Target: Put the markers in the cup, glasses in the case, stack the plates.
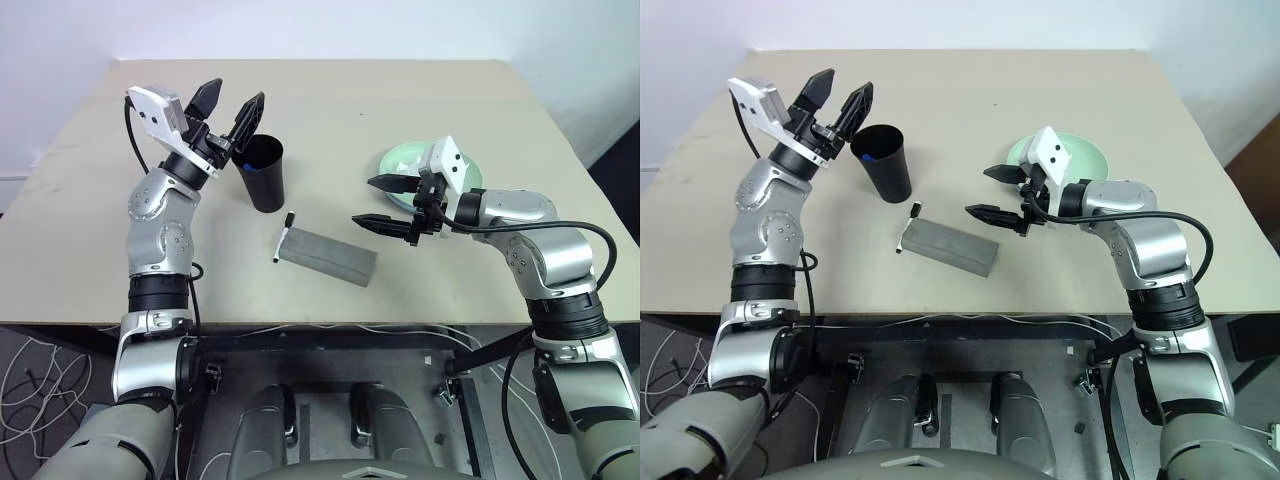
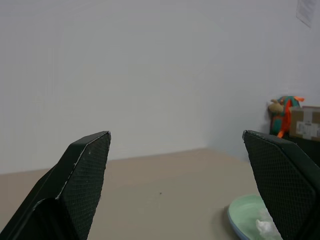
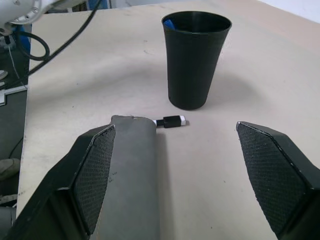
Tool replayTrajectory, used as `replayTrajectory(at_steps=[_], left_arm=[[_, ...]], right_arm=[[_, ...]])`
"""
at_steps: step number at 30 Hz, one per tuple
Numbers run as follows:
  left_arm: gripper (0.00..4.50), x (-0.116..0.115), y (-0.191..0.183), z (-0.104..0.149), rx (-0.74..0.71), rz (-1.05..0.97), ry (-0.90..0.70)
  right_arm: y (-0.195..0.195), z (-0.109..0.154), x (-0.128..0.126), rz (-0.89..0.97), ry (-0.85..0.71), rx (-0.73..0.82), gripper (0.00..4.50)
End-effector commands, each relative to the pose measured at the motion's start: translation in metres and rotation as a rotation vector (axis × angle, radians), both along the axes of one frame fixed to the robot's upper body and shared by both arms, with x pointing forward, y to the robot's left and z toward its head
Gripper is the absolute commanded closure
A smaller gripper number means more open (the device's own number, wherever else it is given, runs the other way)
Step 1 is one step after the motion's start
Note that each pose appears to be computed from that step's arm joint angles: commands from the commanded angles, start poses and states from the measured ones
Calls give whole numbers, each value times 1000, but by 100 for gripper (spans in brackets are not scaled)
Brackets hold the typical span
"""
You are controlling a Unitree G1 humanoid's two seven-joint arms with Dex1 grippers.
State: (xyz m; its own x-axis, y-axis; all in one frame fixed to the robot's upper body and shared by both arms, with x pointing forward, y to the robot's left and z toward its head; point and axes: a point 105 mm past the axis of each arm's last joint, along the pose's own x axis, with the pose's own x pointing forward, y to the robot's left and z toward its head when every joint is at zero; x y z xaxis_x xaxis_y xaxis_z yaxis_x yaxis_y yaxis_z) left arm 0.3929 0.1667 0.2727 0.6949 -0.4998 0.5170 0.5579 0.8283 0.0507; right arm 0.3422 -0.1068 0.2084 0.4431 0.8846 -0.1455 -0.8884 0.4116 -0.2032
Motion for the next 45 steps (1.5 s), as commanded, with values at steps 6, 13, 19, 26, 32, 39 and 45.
replayTrajectory(at_steps=[6, 13, 19, 26, 32, 39, 45], left_arm=[[7, -47, -2, -14, 148, -31, 199], [7, -87, -17, -54, 347, -160, 604], [7, -82, -12, -100, 410, -24, 850], [7, -59, -17, -126, 420, 100, 954], [7, -37, -31, -140, 431, 138, 976], [7, -22, -39, -143, 438, 146, 968], [7, -23, -45, -145, 457, 114, 967]], right_arm=[[-5, 10, 1, -12, -35, 22, 41], [-4, 8, 3, -7, -25, 20, 41], [-3, 7, 6, -10, -27, 16, 41], [-4, 8, 5, -16, -33, 19, 41], [-6, 9, -3, 1, -13, 21, 41], [-9, 8, -4, -27, -18, 15, 41], [-14, 7, -5, -48, -22, 15, 41]])
